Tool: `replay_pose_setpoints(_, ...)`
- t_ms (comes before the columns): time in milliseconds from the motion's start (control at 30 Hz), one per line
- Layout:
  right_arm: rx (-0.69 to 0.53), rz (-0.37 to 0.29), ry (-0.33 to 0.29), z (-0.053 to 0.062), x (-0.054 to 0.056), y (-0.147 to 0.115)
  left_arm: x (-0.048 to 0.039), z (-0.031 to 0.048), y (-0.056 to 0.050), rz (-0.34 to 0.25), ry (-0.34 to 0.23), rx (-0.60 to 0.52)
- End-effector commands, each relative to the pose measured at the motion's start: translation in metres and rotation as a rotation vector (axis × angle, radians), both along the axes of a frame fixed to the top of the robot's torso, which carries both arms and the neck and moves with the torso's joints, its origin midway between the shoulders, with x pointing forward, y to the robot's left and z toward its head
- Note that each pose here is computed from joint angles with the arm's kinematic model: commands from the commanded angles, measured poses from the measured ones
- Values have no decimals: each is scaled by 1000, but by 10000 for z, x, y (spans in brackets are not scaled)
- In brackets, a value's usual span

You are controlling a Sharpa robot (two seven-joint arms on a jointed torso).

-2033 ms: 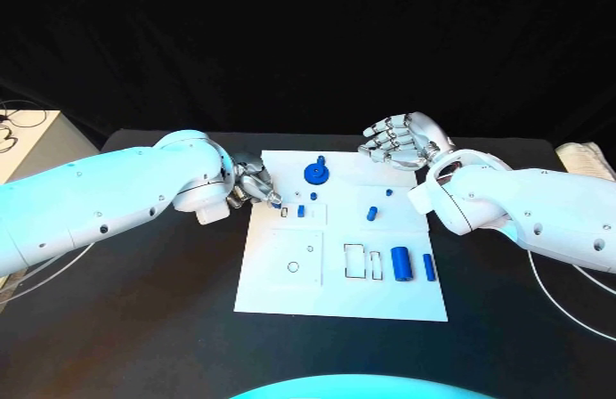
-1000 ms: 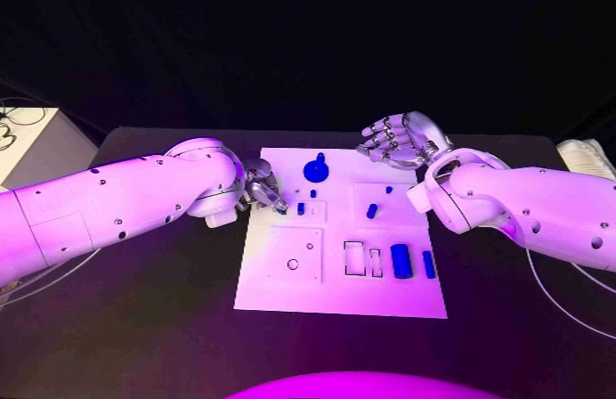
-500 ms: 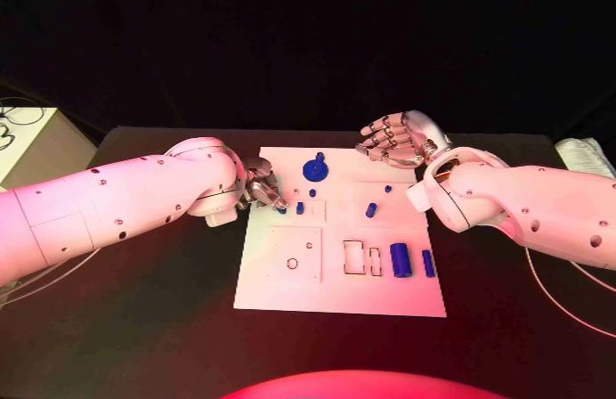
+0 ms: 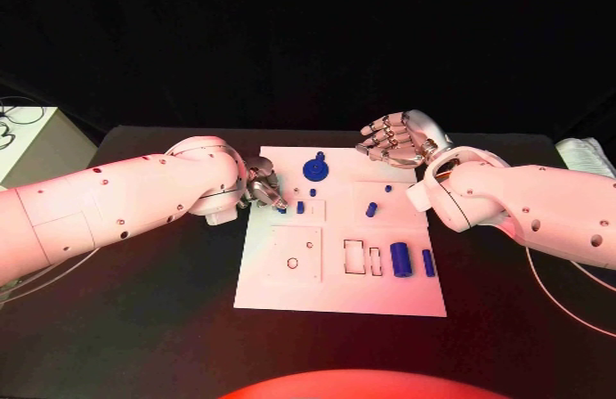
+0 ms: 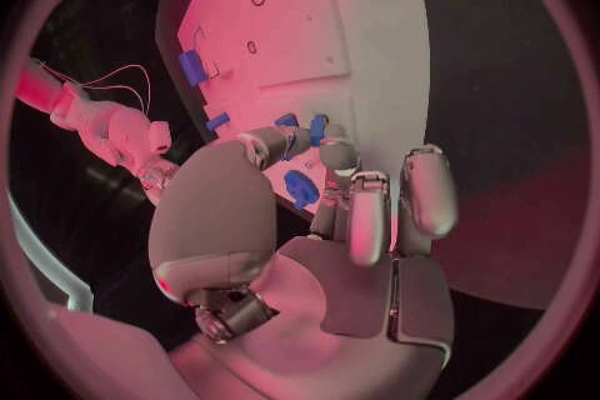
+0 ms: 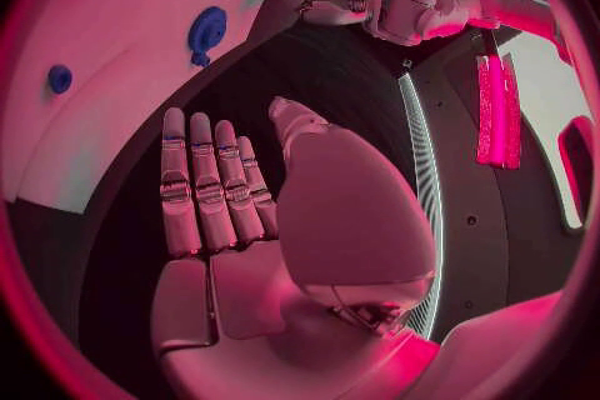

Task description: Assemble the parts on the task board

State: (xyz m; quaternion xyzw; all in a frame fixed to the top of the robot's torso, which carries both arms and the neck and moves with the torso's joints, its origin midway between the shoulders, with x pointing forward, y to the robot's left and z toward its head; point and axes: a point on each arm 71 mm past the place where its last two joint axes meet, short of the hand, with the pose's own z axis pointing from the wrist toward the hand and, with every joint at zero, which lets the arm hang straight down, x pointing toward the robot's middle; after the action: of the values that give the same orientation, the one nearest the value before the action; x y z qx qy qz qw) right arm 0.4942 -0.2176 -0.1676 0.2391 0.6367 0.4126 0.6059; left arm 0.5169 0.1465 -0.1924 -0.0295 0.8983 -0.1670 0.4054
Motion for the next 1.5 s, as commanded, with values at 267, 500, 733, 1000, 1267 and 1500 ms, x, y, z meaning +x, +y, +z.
replay_pose_setpoints(267,-2,20,4,-4,-8,19,-28,-48,-35,-36,20,38)
replay_pose_setpoints(500,-2,21,5,-4,-10,17,-31,-77,-49,-39,21,44)
replay_pose_setpoints(733,-2,21,5,-4,-11,15,-29,-104,-52,-37,24,48)
replay_pose_setpoints(1000,-3,20,6,-4,-10,12,-19,-107,-18,-27,14,50)
replay_pose_setpoints(1267,-3,21,6,-4,-10,13,-51,-82,36,-7,9,18)
replay_pose_setpoints(1500,-3,21,5,-4,-10,8,-63,-11,100,22,-16,-24)
